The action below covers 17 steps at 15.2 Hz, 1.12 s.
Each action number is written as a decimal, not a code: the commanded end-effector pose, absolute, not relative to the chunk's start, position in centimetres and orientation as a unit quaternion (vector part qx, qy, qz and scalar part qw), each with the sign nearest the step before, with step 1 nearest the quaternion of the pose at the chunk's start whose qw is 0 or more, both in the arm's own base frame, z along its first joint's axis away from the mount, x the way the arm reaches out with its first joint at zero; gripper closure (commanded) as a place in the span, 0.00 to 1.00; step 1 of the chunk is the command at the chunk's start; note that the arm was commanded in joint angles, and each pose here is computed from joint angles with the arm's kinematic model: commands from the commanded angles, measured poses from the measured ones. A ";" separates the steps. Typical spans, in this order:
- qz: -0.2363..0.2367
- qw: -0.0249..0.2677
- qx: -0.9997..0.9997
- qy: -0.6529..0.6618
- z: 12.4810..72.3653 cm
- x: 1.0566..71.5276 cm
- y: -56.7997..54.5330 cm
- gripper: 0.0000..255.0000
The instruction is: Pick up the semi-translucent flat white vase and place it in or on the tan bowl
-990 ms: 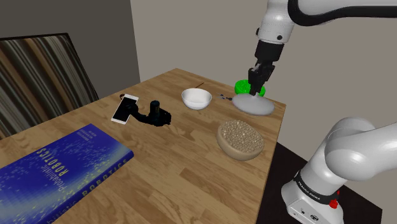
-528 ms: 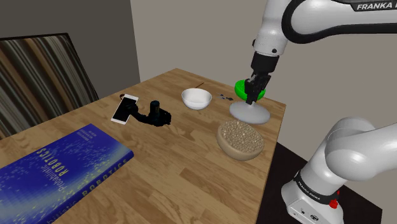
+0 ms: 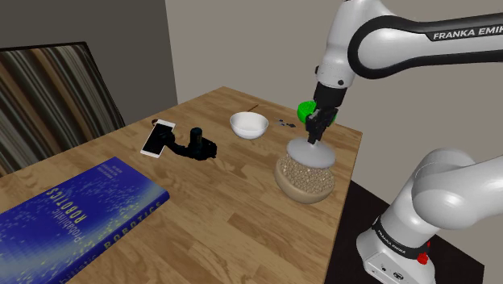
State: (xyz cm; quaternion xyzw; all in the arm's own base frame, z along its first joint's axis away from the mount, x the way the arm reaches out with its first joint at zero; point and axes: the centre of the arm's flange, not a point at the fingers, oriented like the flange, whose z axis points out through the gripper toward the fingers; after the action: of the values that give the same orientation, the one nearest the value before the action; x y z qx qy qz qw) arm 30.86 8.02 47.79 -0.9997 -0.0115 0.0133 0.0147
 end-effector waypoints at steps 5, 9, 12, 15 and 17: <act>0.013 0.015 -1.000 -0.012 44.7 30.8 8.1 1.00; 0.013 0.015 -1.000 -0.012 44.0 30.8 8.1 1.00; 0.013 0.015 -1.000 -0.012 44.0 30.8 8.1 1.00; 0.013 0.015 -1.000 -0.012 44.0 30.8 8.1 0.00; 0.013 0.015 -1.000 -0.012 44.0 30.8 8.1 0.00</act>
State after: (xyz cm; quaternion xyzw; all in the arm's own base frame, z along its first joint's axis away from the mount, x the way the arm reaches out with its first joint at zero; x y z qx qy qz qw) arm 30.85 8.10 44.02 -0.9997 -0.0116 0.0128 0.0147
